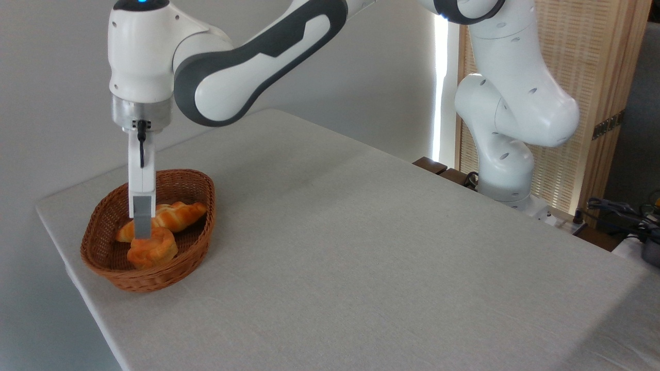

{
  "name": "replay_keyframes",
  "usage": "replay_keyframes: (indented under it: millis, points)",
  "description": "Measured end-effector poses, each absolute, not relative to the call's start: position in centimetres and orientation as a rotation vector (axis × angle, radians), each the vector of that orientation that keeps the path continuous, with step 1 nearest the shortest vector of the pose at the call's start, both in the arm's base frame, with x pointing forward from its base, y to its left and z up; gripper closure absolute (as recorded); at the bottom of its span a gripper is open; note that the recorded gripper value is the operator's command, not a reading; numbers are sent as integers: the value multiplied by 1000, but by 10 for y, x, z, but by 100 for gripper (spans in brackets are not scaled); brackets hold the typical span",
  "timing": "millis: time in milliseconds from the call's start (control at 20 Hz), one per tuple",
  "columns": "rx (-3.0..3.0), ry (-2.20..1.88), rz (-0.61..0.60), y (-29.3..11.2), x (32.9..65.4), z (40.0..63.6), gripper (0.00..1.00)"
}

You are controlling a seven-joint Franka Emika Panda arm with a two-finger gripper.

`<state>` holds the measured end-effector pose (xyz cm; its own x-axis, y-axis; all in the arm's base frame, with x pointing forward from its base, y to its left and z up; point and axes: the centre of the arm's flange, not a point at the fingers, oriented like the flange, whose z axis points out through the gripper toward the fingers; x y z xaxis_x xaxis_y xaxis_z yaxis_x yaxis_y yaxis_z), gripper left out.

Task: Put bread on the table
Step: 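Close the gripper on the round orange bun inside the basket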

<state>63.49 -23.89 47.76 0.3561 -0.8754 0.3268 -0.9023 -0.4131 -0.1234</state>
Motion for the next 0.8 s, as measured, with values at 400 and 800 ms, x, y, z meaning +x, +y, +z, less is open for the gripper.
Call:
replay_keyframes:
  millis: [400, 800]
  points:
    - [2553, -1799, 456, -235, 636, 454, 0]
    - [2511, -1806, 467, -252, 637, 428, 7]
